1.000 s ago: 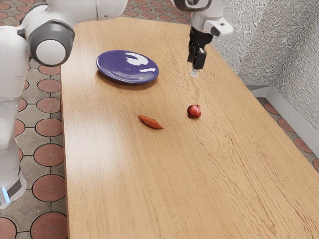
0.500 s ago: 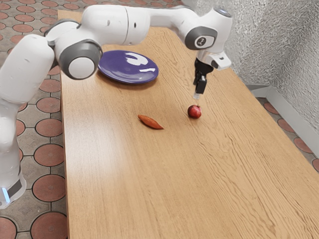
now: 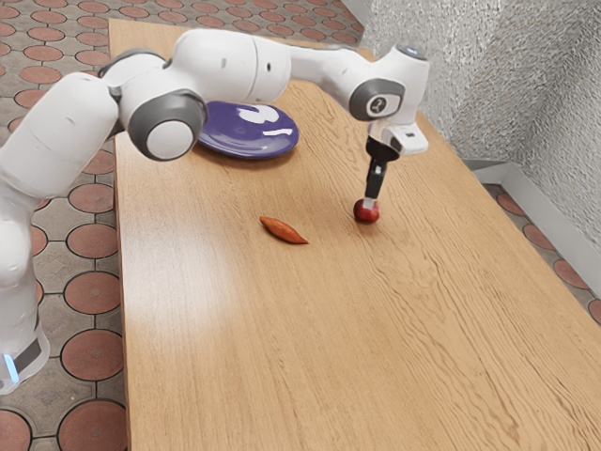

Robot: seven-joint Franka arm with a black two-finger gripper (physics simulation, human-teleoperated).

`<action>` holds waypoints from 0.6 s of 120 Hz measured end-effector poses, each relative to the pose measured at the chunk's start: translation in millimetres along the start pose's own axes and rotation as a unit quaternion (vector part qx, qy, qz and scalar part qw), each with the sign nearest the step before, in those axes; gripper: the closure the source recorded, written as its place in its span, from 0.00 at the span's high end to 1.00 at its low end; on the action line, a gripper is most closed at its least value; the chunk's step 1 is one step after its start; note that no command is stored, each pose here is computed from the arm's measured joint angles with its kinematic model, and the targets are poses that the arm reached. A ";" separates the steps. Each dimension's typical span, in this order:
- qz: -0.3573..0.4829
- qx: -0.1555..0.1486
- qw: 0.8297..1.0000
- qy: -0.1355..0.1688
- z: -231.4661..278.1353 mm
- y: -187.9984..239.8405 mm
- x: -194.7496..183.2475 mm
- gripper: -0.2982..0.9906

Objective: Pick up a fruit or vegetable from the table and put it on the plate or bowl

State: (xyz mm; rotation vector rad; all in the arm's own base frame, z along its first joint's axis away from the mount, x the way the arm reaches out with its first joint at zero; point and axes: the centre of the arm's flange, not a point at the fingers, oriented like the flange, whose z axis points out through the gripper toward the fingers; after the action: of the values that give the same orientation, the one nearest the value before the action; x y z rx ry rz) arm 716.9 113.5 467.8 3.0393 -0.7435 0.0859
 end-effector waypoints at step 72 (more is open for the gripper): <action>0.059 -0.023 0.998 -0.003 29.9 -3.7 2.4 0.77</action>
State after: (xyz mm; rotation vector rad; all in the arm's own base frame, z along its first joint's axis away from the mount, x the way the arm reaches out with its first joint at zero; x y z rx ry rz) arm 722.3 115.0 438.1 2.9520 -0.9127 0.0596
